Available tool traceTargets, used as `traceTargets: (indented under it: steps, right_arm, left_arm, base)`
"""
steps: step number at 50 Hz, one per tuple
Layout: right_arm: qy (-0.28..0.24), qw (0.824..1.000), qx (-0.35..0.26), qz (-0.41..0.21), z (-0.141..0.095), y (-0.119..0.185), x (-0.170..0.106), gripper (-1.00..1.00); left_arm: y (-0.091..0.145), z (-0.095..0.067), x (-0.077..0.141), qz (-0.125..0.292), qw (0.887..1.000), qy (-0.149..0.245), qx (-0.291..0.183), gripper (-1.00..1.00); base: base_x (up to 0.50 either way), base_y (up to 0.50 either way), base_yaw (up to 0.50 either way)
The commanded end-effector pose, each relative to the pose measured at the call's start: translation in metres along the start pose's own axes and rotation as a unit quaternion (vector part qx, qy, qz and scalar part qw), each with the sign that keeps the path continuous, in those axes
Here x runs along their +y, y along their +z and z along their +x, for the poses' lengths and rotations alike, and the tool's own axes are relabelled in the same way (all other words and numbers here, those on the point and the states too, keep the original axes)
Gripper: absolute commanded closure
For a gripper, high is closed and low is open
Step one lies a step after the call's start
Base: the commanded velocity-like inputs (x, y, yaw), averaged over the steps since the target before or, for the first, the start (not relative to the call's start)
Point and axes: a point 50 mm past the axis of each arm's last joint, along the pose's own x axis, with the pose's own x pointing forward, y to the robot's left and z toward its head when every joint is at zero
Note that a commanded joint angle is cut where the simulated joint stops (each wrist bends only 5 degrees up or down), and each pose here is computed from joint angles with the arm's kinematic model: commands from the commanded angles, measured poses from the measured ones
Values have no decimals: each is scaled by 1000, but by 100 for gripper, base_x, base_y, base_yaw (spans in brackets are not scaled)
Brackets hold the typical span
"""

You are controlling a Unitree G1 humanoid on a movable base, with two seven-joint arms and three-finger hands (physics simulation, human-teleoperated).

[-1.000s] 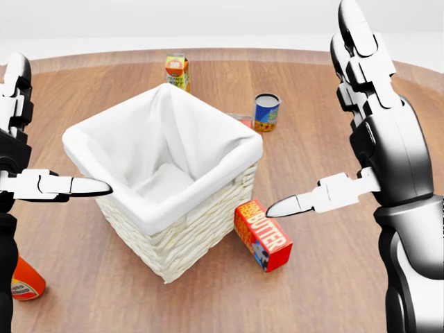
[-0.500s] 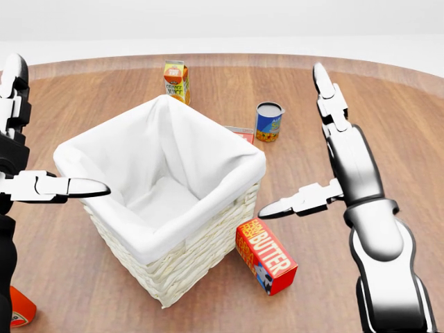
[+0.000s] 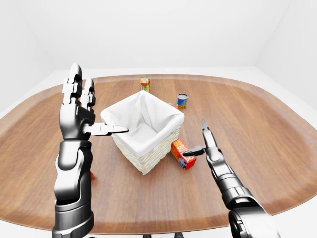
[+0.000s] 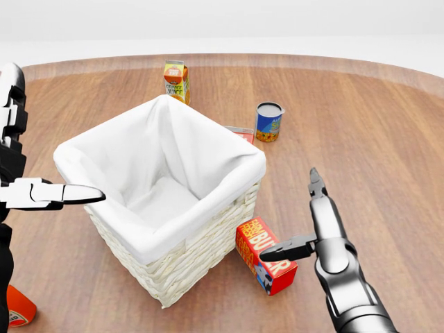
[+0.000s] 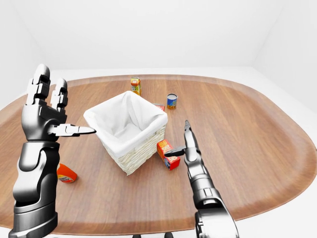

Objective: Pick up the butter and put it in the basket.

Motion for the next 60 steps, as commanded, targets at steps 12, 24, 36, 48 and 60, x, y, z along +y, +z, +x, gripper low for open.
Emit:
traceTargets:
  steps: [12, 24, 36, 48, 60]
  right_arm:
    - [10, 989, 144, -19, -11, -60, 30, -100]
    - [-4, 989, 147, 10, -6, -49, 33, -100]
    - [-7, 990, 142, 1, -6, -44, 40, -100]
    - [6, 987, 150, -52, -19, -60, 52, -100]
    - [-2, 975, 163, -152, -39, -84, 63, 100]
  left_arm:
    - [-5, -6, -2, -2, 1000, -3, 11, -100]
    - [-8, -8, -4, -8, 1000, -1, 17, -100]
    - [-9, -10, -4, -11, 1000, 1, 19, -100]
    - [-13, -13, -4, -15, 1000, 3, 28, -100]
    - [-11, -16, 0, -21, 999, 11, 26, -100]
  base:
    - [0, 0, 0]
    - [0, 0, 0]
    - [0, 0, 0]
    - [0, 0, 0]
    - [0, 0, 0]
